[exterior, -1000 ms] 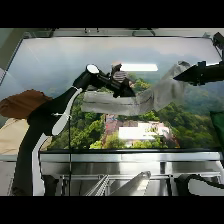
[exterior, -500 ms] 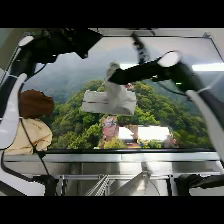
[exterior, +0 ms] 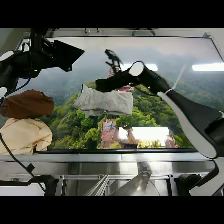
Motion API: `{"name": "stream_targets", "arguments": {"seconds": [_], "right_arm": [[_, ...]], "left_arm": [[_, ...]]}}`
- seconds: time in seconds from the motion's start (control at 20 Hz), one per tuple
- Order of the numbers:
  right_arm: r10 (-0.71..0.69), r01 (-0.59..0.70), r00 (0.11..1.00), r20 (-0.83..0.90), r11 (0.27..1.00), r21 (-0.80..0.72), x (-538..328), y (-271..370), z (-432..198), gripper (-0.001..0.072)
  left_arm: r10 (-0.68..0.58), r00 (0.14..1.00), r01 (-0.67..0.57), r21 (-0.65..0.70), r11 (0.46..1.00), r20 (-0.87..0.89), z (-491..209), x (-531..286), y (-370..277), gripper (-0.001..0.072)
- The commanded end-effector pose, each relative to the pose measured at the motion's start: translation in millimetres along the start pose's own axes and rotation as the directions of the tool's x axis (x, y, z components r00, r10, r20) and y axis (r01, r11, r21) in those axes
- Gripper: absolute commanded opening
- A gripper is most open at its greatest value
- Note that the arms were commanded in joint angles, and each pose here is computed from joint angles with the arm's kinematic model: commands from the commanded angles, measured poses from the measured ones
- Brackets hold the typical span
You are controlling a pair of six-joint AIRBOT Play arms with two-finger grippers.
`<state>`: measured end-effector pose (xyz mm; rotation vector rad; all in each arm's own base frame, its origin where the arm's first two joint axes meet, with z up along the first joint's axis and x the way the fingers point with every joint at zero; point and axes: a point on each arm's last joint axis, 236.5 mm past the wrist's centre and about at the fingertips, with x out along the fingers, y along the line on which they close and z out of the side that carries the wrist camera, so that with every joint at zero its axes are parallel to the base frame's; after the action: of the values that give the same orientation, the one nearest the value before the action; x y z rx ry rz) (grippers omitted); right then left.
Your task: Fold the shirts.
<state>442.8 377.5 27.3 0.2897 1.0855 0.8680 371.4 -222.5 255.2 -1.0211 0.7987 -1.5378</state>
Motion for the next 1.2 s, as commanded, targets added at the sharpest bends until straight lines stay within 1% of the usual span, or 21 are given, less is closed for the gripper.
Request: {"name": "stream_targets", "arguments": {"seconds": [0.0,0.05,0.1,0.2,0.25,0.3,0.35,0.4,0.45,0.6,0.75,0.85,0.9,0.95,1.0,1.1,1.15], "right_arm": [[-0.304,0.32,0.937,-0.171,0.945,0.072,-88.8,-90.4,-28.7,0.0014],[-0.373,0.398,0.904,-0.208,0.913,0.092,-117.8,-116.8,-40.2,0.0015],[-0.404,0.439,0.887,-0.223,0.887,0.141,-139.7,-137.7,-49.8,0.0015],[-0.398,0.453,0.888,-0.231,0.845,0.286,-158.4,-168.4,-63.2,0.002],[-0.373,0.437,0.897,-0.236,0.828,0.352,-158.3,-179.5,-70.0,0.0067],[-0.344,0.414,0.908,-0.237,0.819,0.397,-153.6,-186.4,-74.7,0.0331],[-0.314,0.394,0.917,-0.246,0.811,0.432,-144.5,-192.4,-79.4,0.0629],[-0.288,0.38,0.921,-0.261,0.807,0.453,-134.0,-195.6,-84.3,0.0699],[-0.246,0.355,0.929,-0.276,0.804,0.478,-119.1,-195.0,-89.5,0.07],[-0.1,0.23,0.959,-0.265,0.823,0.52,-65.0,-180.9,-94.2,0.0699],[0.054,0.091,0.969,-0.241,0.829,0.552,-13.3,-151.3,-99.0,0.0699],[0.118,0.04,0.966,-0.229,0.811,0.583,11.5,-134.2,-102.4,0.0696],[0.158,-0.008,0.965,-0.209,0.814,0.581,17.8,-123.6,-99.3,0.058],[0.207,-0.081,0.964,-0.166,0.825,0.56,19.5,-111.7,-89.7,0.0072],[0.258,-0.167,0.961,-0.097,0.824,0.541,16.5,-100.4,-72.4,0.0016],[0.31,-0.279,0.95,0.03,0.805,0.524,-6.8,-88.4,-36.5,0.0015],[0.301,-0.297,0.95,0.076,0.809,0.507,-27.5,-88.3,-20.1,0.0015]], "left_arm": [[0.001,1.0,-0.001,0.0,1.0,0.021,-17.2,-16.2,6.1,-0.0002],[0.002,0.999,-0.002,-0.004,1.0,0.033,-22.7,-20.8,8.6,-0.0002],[0.002,0.999,-0.002,-0.008,1.0,0.044,-28.6,-24.9,11.4,-0.0002],[0.007,0.998,-0.004,-0.04,0.999,0.069,-39.2,-30.6,19.3,-0.0002],[0.008,0.997,-0.003,-0.059,0.998,0.077,-44.9,-31.1,22.7,-0.0002],[0.01,0.996,-0.003,-0.083,0.997,0.087,-49.8,-33.9,26.5,-0.0002],[0.011,0.996,-0.002,-0.098,0.995,0.093,-52.6,-35.2,29.2,-0.0002],[0.009,0.995,0.001,-0.111,0.994,0.096,-55.0,-35.7,31.6,-0.0002],[0.009,0.995,0.003,-0.113,0.994,0.098,-56.4,-36.1,33.1,-0.0002],[0.012,0.995,-0.002,-0.099,0.995,0.101,-56.7,-36.2,34.9,-0.0002],[0.01,0.995,0.0,-0.099,0.995,0.1,-57.1,-36.3,34.6,-0.0002],[0.011,0.995,-0.001,-0.099,0.995,0.1,-57.0,-36.3,34.7,-0.0002],[0.011,0.995,-0.001,-0.099,0.995,0.1,-57.0,-36.3,34.7,-0.0002],[0.011,0.995,-0.001,-0.099,0.995,0.1,-57.0,-36.3,34.7,-0.0002],[0.011,0.995,-0.001,-0.099,0.995,0.101,-56.9,-36.3,34.7,-0.0002],[0.008,0.995,0.002,-0.1,0.995,0.098,-57.5,-36.3,34.0,-0.0002],[0.006,0.995,0.004,-0.1,0.995,0.096,-58.0,-36.2,33.5,-0.0002]]}}
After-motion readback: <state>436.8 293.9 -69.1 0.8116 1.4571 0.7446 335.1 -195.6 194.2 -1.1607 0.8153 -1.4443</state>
